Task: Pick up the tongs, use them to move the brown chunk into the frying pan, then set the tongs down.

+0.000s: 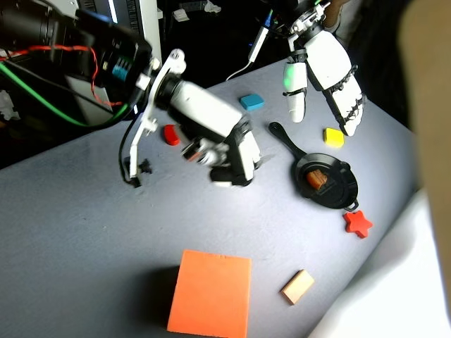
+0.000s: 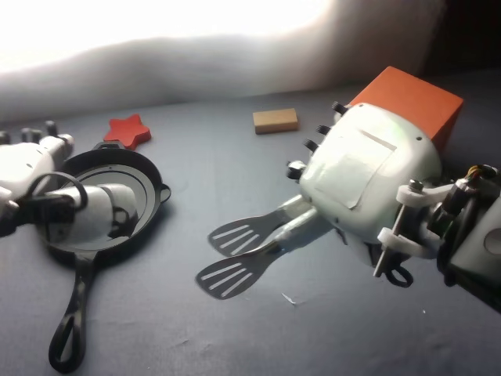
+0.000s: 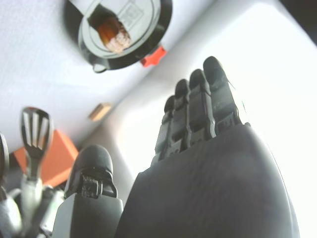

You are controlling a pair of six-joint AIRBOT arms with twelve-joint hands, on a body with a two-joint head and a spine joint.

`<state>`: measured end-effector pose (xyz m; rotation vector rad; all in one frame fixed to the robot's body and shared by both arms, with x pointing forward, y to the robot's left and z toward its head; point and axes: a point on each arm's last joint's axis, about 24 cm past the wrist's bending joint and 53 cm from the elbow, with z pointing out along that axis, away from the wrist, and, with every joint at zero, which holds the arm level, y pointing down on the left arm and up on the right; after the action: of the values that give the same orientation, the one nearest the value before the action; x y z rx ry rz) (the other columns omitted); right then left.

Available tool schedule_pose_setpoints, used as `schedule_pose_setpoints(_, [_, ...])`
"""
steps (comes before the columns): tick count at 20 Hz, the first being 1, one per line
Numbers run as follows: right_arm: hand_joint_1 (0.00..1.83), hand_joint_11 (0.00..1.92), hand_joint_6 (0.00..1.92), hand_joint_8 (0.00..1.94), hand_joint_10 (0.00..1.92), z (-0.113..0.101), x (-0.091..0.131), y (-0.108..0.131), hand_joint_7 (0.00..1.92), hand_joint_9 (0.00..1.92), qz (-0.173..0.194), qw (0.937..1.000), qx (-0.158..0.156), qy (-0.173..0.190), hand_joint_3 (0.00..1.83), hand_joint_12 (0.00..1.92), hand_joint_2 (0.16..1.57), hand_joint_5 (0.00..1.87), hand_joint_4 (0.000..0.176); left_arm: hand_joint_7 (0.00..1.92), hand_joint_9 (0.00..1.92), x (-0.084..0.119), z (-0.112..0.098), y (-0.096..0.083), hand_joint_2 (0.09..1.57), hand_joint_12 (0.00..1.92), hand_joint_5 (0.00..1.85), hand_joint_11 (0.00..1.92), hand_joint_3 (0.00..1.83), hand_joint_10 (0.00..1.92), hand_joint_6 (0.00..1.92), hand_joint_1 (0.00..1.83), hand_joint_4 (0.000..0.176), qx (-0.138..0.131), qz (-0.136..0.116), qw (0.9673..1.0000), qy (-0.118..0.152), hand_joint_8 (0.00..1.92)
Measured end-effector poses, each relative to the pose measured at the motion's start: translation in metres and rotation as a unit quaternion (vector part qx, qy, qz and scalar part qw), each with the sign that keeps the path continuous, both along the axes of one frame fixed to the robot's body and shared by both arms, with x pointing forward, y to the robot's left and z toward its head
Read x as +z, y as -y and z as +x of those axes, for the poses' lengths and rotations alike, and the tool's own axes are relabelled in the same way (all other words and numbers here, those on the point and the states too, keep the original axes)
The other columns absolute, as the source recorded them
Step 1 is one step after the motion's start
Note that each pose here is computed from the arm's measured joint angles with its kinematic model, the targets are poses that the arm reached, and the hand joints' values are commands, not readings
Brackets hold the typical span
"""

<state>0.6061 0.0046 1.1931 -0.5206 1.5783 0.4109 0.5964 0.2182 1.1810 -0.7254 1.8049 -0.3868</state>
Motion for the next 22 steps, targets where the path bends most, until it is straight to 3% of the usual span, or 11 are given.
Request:
schedule_pose_setpoints(2, [1.01, 0.83, 1.49, 1.41, 1.73, 0.009, -0.008, 0.005, 1.01, 0.98, 0.009, 0.9998, -0.013, -0.01, 0.0, 1.92, 1.3, 0.67, 0.0, 0.11, 0.11, -0.002, 0.0, 0.01, 1.28, 0.43, 0.06, 0.0, 0.0, 0.0, 0.01, 0.02, 0.0, -0.02, -0.007, 0.9998, -0.004, 0.0])
schedule_pose_setpoints(6, [0.97, 0.76, 1.5, 1.35, 1.62, 0.016, -0.023, 0.013, 1.01, 0.94, 0.061, 0.9947, -0.04, -0.072, 0.0, 1.92, 1.3, 0.67, 0.0, 0.12, 0.11, -0.003, 0.004, 0.013, 1.28, 0.4, 0.06, 0.0, 0.0, 0.0, 0.0, 0.0, 0.0, -0.033, -0.007, 0.9994, -0.003, 0.0])
schedule_pose_setpoints(9, [0.96, 0.66, 1.55, 1.29, 1.56, 0.013, -0.026, 0.003, 0.89, 0.83, 0.07, 0.9945, -0.032, -0.071, 0.01, 1.92, 1.33, 0.62, 0.0, 0.11, 0.1, -0.003, 0.006, 0.017, 1.27, 0.39, 0.04, 0.0, 0.0, 0.0, 0.0, 0.0, 0.0, -0.043, -0.014, 0.999, -0.003, 0.0])
schedule_pose_setpoints(10, [0.68, 0.57, 1.19, 1.21, 1.52, 0.012, -0.031, -0.003, 0.82, 0.74, 0.071, 0.9946, -0.028, -0.071, 0.01, 1.92, 1.35, 0.64, 0.0, 0.1, 0.09, -0.001, 0.007, 0.019, 1.28, 0.37, 0.04, 0.0, 0.0, 0.0, 0.0, 0.0, 0.0, -0.041, -0.028, 0.9987, 0.003, 0.0])
schedule_pose_setpoints(11, [0.59, 0.46, 1.0, 1.13, 1.49, 0.012, -0.034, -0.005, 0.75, 0.62, 0.071, 0.9946, -0.028, -0.071, 0.0, 1.92, 1.34, 0.64, 0.0, 0.09, 0.09, 0.001, 0.008, 0.02, 1.28, 0.34, 0.03, 0.0, 0.0, 0.0, 0.0, 0.0, 0.0, -0.04, -0.035, 0.9986, 0.007, 0.0])
schedule_pose_setpoints(13, [0.52, 0.28, 0.88, 1.02, 1.33, 0.014, -0.044, -0.003, 0.6, 0.49, 0.066, 0.9945, -0.033, -0.074, 0.0, 1.8, 1.29, 0.49, 0.0, 0.11, 0.1, 0.007, 0.014, 0.023, 1.28, 0.38, 0.06, 0.0, 0.0, 0.0, 0.01, 0.0, 0.0, -0.04, -0.041, 0.9982, 0.017, 0.01])
schedule_pose_setpoints(17, [0.28, 0.01, 0.7, 0.57, 0.98, 0.014, -0.069, 0.009, 0.42, 0.28, 0.039, 0.9958, -0.04, -0.072, 0.0, 1.62, 1.2, 0.23, 0.0, 0.11, 0.1, 0.019, 0.019, 0.03, 1.27, 0.41, 0.06, 0.0, 0.0, 0.0, 0.0, 0.0, 0.0, -0.052, -0.035, 0.9974, 0.035, 0.0])
schedule_pose_setpoints(20, [0.24, 0.0, 0.5, 0.23, 0.68, 0.011, -0.079, 0.013, 0.38, 0.19, 0.028, 0.9959, -0.041, -0.075, 0.0, 1.35, 1.15, 0.14, 0.0, 0.11, 0.1, 0.03, 0.022, 0.033, 1.28, 0.36, 0.06, 0.0, 0.0, 0.0, 0.0, 0.0, 0.0, -0.063, -0.018, 0.9961, 0.058, 0.0])
schedule_pose_setpoints(22, [0.2, 0.0, 0.34, 0.06, 0.52, 0.009, -0.082, 0.014, 0.36, 0.18, 0.023, 0.9962, -0.038, -0.075, 0.0, 1.25, 1.11, 0.12, 0.0, 0.11, 0.09, 0.029, 0.021, 0.036, 1.28, 0.35, 0.06, 0.0, 0.0, 0.0, 0.0, 0.0, 0.0, -0.07, -0.018, 0.9959, 0.054, 0.0])
